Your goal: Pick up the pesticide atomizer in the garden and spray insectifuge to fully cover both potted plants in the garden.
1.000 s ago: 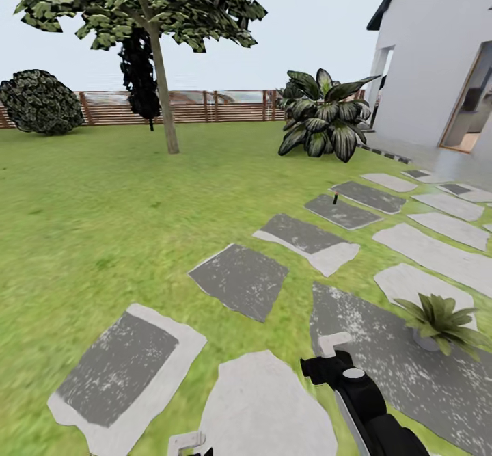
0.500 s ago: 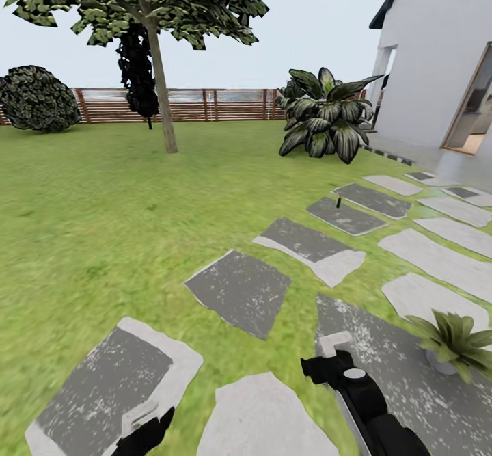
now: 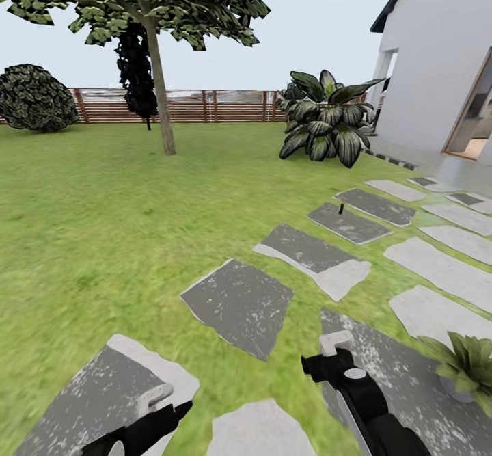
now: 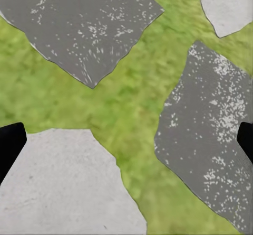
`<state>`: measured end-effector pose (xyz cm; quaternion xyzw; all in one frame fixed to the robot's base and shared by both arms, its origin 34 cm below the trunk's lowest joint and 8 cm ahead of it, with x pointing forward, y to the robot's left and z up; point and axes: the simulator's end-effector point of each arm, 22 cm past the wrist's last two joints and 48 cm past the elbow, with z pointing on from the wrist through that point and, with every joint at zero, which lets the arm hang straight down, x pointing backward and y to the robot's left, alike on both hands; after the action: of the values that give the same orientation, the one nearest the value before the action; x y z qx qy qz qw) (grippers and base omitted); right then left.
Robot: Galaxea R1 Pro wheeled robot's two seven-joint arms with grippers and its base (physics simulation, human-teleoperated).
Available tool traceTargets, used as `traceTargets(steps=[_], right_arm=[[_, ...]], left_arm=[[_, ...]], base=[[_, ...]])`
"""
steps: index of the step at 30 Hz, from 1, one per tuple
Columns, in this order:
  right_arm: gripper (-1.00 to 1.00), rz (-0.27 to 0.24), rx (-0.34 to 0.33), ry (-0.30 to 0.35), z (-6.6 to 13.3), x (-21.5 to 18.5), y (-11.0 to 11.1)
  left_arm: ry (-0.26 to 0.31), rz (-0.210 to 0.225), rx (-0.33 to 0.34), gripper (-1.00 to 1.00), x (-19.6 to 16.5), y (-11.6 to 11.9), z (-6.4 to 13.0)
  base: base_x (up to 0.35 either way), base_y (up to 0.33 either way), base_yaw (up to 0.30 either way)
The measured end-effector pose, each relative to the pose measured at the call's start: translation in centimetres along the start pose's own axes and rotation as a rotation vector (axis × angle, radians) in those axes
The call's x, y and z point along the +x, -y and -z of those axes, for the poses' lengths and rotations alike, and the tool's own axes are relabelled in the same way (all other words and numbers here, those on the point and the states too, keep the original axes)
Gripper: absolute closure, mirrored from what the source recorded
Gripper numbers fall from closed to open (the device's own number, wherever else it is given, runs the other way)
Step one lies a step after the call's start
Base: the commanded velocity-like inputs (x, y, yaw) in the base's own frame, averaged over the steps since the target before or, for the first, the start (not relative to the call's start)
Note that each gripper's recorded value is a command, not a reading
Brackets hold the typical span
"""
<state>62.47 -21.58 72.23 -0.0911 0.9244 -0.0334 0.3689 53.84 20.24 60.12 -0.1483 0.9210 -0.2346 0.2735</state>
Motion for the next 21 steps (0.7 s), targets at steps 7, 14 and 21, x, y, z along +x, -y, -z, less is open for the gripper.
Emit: traceTargets(steps=[7,14,21], right_arm=[[-1.00,0.000,0.000,0.003,0.0,-0.1,0.0],[-1.00,-0.001,0.000,0.020,0.0,-0.4,0.0],[-1.00,-0.023,0.015,0.022,0.0,-0.5,0.9]], left_arm=[[-0.014,-0.012,0.022,-1.00,0.6,0.9,-0.2],[-0.019,-0.038,0.060,-1.00,0.8,3.1,-0.5],[0.019,-0.076,0.063,-1.00,1.3,3.7,-1.2]], base=[[0.320,0.000,0.000],[0.320,0.000,0.000],[0.320,0.000,-0.034]])
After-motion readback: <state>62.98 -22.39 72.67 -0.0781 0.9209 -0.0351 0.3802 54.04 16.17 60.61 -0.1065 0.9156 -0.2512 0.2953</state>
